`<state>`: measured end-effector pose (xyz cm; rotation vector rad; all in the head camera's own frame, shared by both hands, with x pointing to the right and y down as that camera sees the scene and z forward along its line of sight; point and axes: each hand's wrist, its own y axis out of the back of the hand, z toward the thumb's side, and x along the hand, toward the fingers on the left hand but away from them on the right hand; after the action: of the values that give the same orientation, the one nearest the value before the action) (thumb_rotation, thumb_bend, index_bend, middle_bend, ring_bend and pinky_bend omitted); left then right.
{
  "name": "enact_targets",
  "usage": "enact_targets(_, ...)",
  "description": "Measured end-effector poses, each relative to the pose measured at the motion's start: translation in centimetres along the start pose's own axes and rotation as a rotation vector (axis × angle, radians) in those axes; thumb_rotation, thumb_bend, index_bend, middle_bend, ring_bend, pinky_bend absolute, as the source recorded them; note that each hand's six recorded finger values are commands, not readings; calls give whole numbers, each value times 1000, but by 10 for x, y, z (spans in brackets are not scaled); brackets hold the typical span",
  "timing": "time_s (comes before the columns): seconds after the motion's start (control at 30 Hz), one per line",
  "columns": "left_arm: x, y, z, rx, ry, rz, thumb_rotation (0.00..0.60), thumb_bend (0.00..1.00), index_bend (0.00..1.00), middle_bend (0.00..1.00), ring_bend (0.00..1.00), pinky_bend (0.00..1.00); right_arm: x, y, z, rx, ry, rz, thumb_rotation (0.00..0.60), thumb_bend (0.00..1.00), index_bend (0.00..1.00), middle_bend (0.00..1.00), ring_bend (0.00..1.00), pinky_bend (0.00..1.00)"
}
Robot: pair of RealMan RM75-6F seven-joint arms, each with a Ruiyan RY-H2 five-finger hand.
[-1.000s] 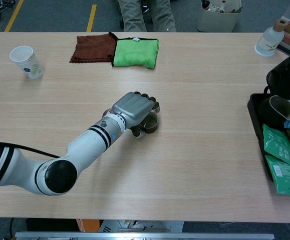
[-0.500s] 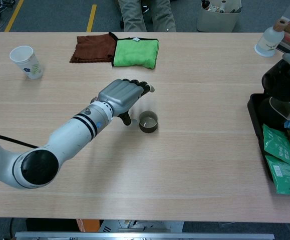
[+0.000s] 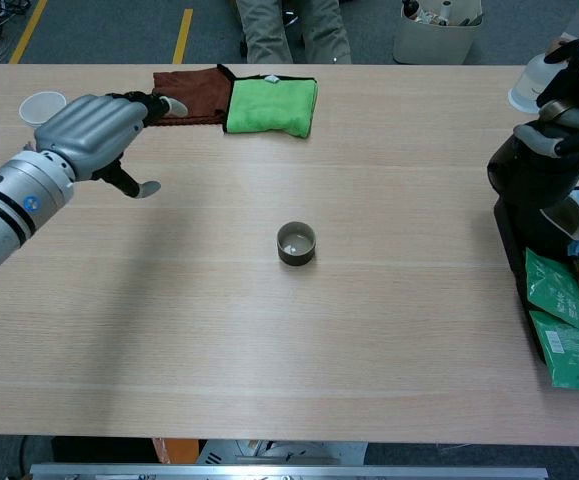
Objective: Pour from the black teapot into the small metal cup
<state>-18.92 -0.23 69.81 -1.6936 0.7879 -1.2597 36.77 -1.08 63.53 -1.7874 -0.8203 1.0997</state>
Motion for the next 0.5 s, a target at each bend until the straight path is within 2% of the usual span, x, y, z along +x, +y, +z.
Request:
enact_targets(0.23, -42, 10, -49, 2, 48, 41, 600, 246, 125, 132, 114, 159, -11, -11, 23, 3, 39, 13, 556, 365, 1000, 963, 1000, 166)
enact_targets(0.5, -78, 23, -75, 15, 71, 72, 600, 246, 125, 133, 114, 159, -29, -23, 51, 1, 83, 32, 556, 364, 1000, 963, 1000, 166)
